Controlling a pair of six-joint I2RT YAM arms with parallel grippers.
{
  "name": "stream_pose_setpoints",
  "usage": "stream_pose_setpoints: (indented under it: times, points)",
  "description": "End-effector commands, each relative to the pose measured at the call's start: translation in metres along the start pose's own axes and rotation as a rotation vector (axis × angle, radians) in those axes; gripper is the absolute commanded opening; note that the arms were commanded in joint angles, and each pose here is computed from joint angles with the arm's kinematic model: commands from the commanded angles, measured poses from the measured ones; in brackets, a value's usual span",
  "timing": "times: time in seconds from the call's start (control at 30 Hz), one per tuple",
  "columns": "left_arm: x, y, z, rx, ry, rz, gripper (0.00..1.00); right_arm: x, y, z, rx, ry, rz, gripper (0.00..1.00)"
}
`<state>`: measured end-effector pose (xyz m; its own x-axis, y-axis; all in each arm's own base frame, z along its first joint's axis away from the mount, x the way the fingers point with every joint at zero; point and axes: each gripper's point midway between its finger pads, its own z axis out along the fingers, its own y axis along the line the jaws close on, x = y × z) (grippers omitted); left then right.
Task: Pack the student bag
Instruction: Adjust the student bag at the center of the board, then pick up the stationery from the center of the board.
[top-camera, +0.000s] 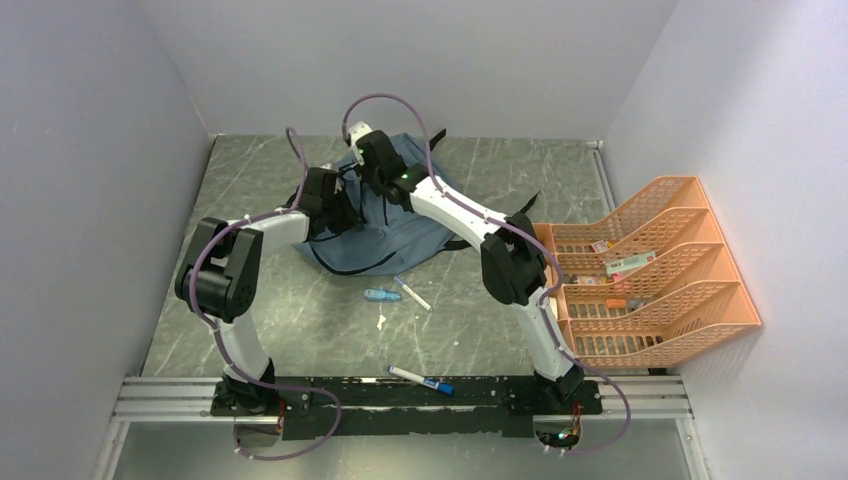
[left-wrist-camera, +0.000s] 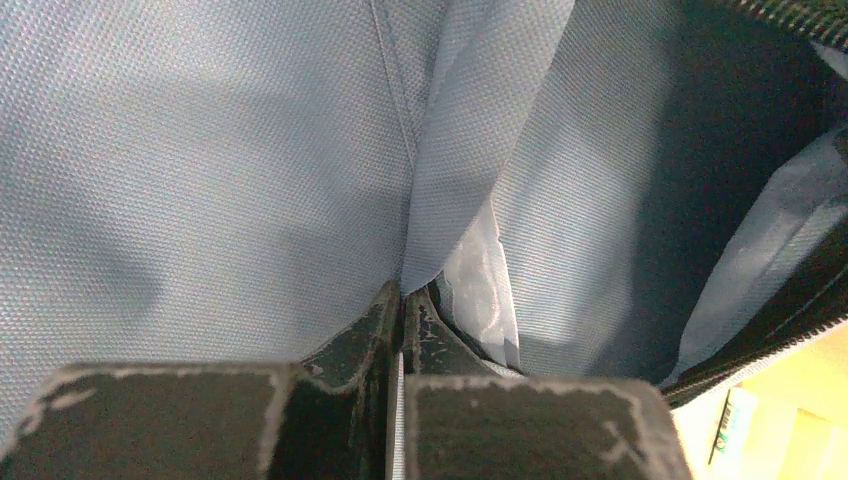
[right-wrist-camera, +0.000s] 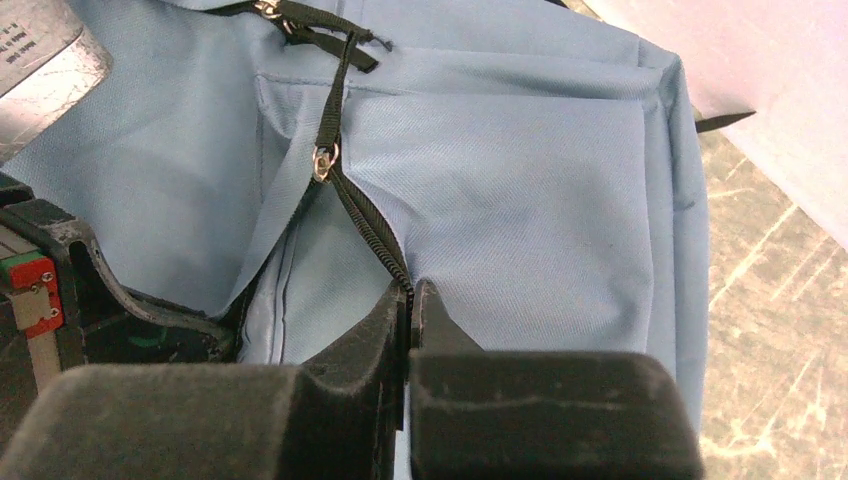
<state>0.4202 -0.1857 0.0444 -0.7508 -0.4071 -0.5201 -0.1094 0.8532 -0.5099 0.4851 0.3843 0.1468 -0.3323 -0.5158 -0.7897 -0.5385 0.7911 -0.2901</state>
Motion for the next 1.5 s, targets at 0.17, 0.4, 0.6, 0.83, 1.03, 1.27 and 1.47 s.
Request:
stream_pose_setpoints:
  times: [0.17, 0.4, 0.6, 0.83, 1.03, 1.27, 1.47]
  points:
    - [0.025, 0.014, -0.009, -0.047, 0.114, 0.028, 0.11, -0.060, -0.042, -0.038, 0.039, -0.133, 0.051, 0.00]
    - [-0.017, -0.023, -0.042, 0.021, 0.028, 0.074, 0.49, -0.048, -0.045, -0.024, -0.056, -0.125, 0.146, 0.00]
    - [-0.028, -0.037, -0.081, 0.053, -0.028, 0.074, 0.56, -0.047, -0.049, -0.014, -0.133, -0.134, 0.226, 0.00]
    - [0.014, -0.075, -0.115, 0.147, -0.026, 0.134, 0.54, -0.043, -0.065, -0.003, -0.166, -0.125, 0.273, 0.00]
    - [0.070, -0.094, -0.121, 0.157, 0.028, 0.159, 0.52, -0.044, -0.081, -0.003, -0.169, -0.130, 0.330, 0.00]
    - [0.134, -0.122, -0.116, 0.126, 0.098, 0.179, 0.50, -0.041, -0.086, -0.004, -0.169, -0.127, 0.353, 0.00]
    - [0.176, -0.134, -0.096, 0.027, 0.182, 0.253, 0.48, -0.041, -0.088, -0.006, -0.185, -0.129, 0.373, 0.00]
